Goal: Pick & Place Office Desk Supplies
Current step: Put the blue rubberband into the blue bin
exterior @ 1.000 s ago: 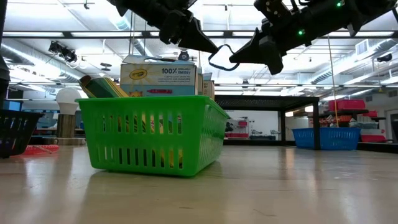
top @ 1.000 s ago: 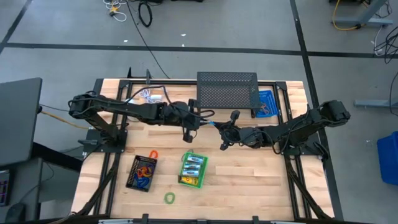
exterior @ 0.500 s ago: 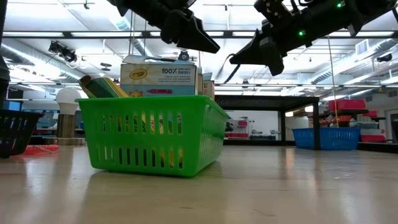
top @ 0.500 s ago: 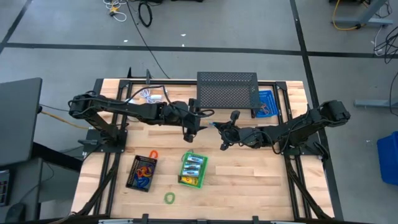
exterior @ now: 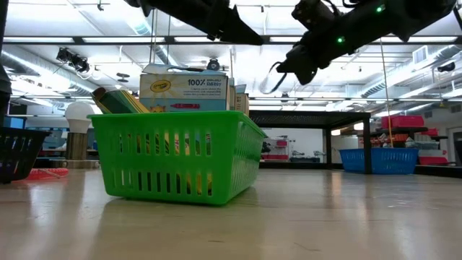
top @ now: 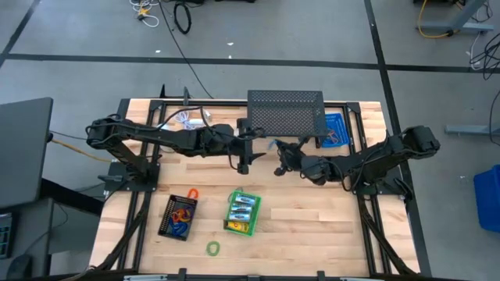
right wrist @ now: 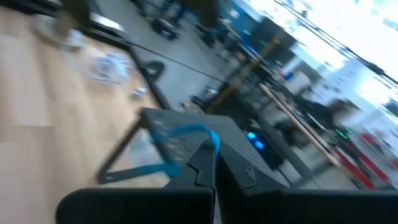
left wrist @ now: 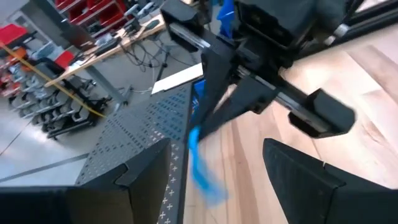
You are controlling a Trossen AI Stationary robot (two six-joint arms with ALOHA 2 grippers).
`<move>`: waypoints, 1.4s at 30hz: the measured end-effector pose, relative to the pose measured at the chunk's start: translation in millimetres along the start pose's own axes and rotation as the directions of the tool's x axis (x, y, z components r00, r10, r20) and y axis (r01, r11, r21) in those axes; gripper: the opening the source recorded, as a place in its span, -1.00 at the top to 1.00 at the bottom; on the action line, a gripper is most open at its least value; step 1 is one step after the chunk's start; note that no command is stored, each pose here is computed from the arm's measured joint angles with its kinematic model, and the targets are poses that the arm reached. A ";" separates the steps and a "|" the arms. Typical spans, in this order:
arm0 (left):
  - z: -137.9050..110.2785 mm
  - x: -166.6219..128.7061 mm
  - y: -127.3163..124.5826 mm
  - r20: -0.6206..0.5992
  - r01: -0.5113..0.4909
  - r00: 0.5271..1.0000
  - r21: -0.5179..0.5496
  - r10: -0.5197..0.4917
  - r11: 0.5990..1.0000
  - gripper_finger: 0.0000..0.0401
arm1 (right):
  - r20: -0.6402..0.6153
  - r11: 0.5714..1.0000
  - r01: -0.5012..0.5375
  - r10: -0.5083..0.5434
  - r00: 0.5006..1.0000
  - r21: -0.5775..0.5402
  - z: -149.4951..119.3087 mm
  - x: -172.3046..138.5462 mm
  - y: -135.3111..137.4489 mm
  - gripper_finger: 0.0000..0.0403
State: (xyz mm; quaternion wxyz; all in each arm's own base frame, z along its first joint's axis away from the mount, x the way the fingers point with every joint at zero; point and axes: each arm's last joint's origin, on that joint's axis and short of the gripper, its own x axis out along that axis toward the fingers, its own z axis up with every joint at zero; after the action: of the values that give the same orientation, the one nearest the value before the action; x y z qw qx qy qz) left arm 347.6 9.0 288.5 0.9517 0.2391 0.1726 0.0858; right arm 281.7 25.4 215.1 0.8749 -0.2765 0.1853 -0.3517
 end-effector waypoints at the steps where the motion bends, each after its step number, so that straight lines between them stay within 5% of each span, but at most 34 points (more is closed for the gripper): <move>1: 0.0 0.0 0.4 -0.003 -0.012 1.000 -0.007 0.012 1.000 -0.32 | -0.012 1.000 0.027 -0.026 1.000 0.006 -0.4 1.2 -1.7 1.00; 9: -4.8 -12.3 3.0 -0.012 -0.052 0.999 0.006 0.052 0.999 -0.32 | -0.054 0.995 0.094 -0.092 0.994 0.023 -3.9 8.6 -9.8 1.00; 17: -23.3 -87.7 25.1 0.074 -0.129 0.988 -0.078 0.135 0.989 -0.32 | -0.057 0.993 0.115 -0.113 0.992 0.034 -1.0 4.5 -17.7 1.00; 24: -63.1 -130.4 14.4 0.157 -0.097 0.980 -0.154 0.121 0.983 -0.32 | -0.113 0.973 0.226 -0.220 0.969 0.042 0.9 -1.4 -43.8 1.00; 35: -90.1 -148.4 5.3 0.191 -0.116 0.970 -0.188 0.153 0.975 -0.32 | -0.206 0.928 0.368 -0.349 0.914 0.058 -25.9 -11.6 -81.7 1.00; 42: -94.6 -148.6 1.4 0.189 -0.064 0.977 -0.194 0.102 0.979 -0.32 | -0.294 0.845 0.532 -0.493 0.819 0.063 -53.3 -25.1 -107.1 1.00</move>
State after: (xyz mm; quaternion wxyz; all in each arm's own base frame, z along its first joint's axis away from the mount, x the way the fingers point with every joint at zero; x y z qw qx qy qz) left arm 174.9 13.9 253.7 0.9779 0.1632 0.0582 0.1172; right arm 182.0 -39.7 242.7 0.7320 -0.2031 0.1944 -0.6206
